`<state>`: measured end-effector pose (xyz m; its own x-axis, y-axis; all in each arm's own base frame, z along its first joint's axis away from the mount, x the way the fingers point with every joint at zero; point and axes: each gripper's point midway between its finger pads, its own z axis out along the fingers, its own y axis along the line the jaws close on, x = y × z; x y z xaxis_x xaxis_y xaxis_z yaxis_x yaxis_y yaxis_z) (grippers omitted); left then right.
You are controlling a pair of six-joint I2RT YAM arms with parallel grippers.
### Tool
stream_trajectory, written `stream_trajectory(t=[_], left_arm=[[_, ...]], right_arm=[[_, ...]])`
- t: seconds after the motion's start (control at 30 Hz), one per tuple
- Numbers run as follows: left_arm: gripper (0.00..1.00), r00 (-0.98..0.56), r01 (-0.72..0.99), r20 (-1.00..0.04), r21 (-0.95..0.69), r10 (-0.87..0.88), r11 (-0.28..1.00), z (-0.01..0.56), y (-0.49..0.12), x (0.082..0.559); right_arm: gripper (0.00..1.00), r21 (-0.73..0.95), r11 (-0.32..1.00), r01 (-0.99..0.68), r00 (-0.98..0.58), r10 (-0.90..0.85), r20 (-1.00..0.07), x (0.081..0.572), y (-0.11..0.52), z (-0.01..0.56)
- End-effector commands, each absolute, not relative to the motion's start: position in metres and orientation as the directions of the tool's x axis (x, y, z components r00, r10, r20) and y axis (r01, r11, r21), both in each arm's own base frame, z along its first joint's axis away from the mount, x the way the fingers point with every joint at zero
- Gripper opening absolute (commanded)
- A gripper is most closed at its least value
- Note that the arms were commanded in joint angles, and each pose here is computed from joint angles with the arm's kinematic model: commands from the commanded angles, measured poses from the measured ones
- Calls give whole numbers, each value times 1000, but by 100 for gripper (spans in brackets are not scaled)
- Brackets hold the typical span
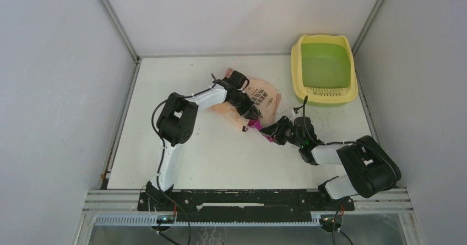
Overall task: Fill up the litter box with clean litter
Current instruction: 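Scoop the cat litter from the cat litter bag.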
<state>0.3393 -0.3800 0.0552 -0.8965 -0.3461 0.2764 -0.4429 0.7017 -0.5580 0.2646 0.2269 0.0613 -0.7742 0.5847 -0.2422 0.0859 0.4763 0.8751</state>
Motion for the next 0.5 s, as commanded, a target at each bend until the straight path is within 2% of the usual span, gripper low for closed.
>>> stream_trajectory(t=[0.0,0.1,0.17,0.47], left_arm=[[32,-954,-289,160,-721,-253,630,98,-397,346],[49,-967,-235,113,-746,-229,623,112,-396,344],[56,-976,-183,64,-765,-210,617,124,-394,343],[69,-971,-27,-115,-818,-210,574,197,-381,346]], right_arm=[[10,865,495,84,-765,588,-262,272,223,65],[10,870,486,88,-760,598,-256,276,219,65],[9,881,466,84,-757,605,-247,280,217,68],[6,924,383,2,-740,622,-256,305,216,98]])
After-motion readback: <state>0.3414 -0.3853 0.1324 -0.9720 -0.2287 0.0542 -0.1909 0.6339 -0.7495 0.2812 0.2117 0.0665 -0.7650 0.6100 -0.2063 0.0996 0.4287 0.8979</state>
